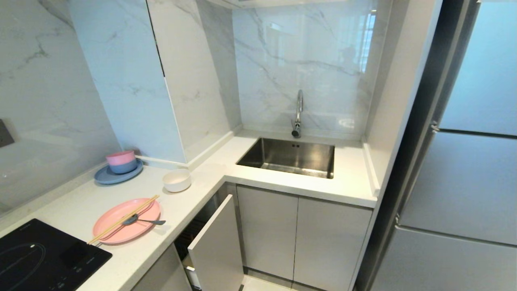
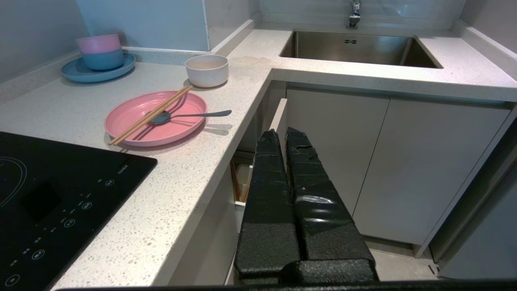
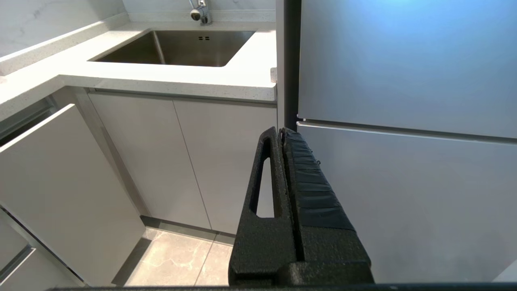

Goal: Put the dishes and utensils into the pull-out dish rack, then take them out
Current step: Open the cupboard

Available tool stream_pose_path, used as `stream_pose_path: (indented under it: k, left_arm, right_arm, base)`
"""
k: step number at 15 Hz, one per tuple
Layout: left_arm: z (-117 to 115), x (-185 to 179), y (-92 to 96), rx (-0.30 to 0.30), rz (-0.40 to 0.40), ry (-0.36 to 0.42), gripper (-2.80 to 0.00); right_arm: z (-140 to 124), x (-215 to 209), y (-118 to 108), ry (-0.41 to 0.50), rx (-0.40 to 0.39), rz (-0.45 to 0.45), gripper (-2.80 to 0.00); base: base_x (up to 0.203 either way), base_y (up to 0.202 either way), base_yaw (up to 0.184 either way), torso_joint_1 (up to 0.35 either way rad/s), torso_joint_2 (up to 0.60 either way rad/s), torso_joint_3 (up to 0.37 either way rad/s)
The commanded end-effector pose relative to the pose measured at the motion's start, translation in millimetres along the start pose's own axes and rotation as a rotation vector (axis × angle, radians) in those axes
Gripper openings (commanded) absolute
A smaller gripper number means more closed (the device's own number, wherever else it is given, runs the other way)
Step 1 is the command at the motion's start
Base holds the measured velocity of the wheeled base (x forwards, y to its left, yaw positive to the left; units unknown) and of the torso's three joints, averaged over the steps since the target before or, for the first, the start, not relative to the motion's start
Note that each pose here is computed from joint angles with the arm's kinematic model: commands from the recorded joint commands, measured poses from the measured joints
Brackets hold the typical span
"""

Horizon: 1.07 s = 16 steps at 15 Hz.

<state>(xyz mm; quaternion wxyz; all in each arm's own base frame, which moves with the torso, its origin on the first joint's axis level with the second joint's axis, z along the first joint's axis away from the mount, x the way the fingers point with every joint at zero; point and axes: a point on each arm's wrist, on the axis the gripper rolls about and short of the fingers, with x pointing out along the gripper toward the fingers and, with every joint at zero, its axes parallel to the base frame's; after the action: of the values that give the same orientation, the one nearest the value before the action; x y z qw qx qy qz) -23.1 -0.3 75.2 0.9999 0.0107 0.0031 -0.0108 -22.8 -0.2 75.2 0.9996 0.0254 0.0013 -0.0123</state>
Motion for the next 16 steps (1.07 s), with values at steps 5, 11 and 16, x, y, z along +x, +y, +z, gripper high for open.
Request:
stream_pose_path:
  k: [5,11,16]
  left_arm:
    - [0.0,0.0,0.0,0.000,0.000,0.000,-2.80]
    - [0.0,0.0,0.0,0.000,0.000,0.000,-2.80]
    - [0.0,0.0,0.0,0.000,0.000,0.000,-2.80]
  right_arm:
    - [-0.4,0.2,0.0,0.003,0.000,0.000,-2.80]
    - [-0.3,0.1,0.0,0.000,0.000,0.000,-2.80]
    - [-0.3,0.1,0.0,0.000,0.000,0.000,-2.80]
  base:
    - [0.000,0.000,0.000,0.000,0.00,0.000]
    - [0.000,0.000,0.000,0.000,0.00,0.000]
    - [0.000,0.000,0.000,0.000,0.00,0.000]
